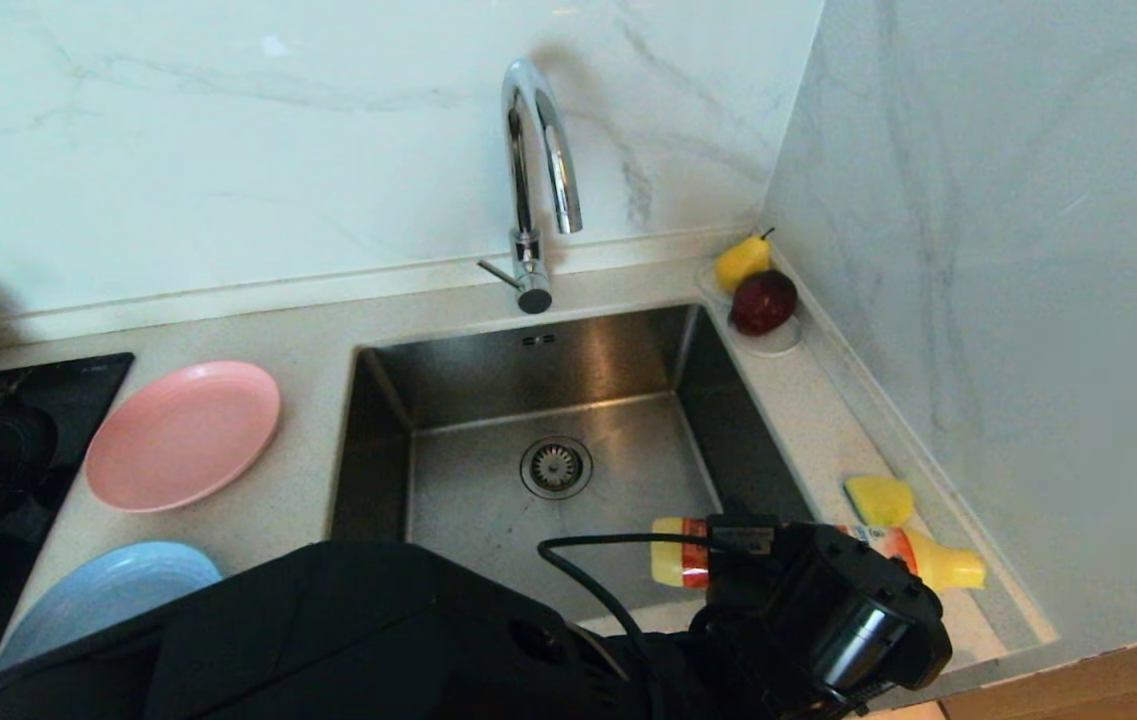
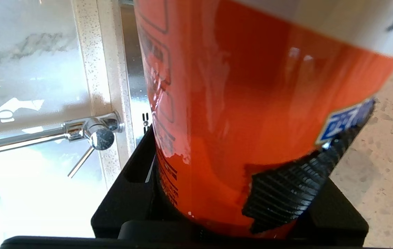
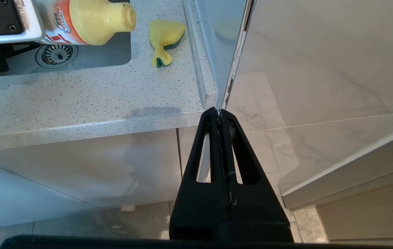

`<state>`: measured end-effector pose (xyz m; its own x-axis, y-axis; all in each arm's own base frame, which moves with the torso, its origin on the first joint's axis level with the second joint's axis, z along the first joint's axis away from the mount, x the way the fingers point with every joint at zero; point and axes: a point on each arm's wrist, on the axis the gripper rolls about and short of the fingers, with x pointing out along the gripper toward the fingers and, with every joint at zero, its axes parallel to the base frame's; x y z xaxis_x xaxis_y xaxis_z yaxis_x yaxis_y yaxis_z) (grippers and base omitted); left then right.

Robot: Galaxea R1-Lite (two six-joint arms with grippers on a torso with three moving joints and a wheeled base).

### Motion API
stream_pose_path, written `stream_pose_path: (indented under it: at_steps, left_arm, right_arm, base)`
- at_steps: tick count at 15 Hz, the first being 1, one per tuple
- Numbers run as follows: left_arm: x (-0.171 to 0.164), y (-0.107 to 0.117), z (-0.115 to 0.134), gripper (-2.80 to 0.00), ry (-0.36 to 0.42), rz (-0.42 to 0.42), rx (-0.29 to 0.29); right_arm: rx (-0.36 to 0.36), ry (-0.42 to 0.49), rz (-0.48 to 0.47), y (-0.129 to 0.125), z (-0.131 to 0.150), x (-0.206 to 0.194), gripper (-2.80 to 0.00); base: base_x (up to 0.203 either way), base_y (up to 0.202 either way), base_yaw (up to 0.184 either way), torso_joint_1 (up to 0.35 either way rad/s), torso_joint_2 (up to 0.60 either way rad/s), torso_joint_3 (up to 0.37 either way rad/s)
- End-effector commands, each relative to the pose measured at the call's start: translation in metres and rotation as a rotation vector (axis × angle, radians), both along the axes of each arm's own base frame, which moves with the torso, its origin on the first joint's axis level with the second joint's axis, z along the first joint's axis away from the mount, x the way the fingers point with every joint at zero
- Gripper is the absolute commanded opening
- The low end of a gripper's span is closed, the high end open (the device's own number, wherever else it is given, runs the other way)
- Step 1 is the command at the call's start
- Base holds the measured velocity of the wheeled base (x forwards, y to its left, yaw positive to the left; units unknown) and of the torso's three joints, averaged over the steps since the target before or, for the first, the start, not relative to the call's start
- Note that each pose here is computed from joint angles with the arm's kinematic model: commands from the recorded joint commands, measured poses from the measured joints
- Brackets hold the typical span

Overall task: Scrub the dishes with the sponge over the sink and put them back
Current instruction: Squeeze it onto the sponge

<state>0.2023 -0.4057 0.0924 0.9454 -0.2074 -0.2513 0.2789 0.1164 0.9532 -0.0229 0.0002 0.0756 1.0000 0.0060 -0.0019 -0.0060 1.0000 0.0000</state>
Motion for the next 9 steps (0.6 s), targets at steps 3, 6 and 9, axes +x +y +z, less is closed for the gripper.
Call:
stream_pose_path:
  at_steps: [3, 6, 9]
  left_arm:
    - [0.0054, -0.0005, -0.0033, -2.8, -0.004, 0.015, 0.009]
    - [0.0057, 0.001, -0.0054, -2.8, 0.005, 0.027, 0.043]
    - [0.008, -0.0005, -0.0107, -2.8, 0.008, 0.034, 0.051]
  right_arm:
    - [0.0, 0.0, 0.001, 0.0, 0.0, 0.0, -2.8]
    - [0.0, 0.0, 0.002, 0.0, 0.0, 0.0, -2.8]
    - [0.0, 0.0, 0.001, 0.0, 0.0, 0.0, -2.8]
  base:
    - [0.0, 0.0, 0.0, 0.0, 0.0, 0.0]
    - [0.0, 0.0, 0.0, 0.0, 0.0, 0.0]
    - [0.0, 0.0, 0.0, 0.0, 0.0, 0.0]
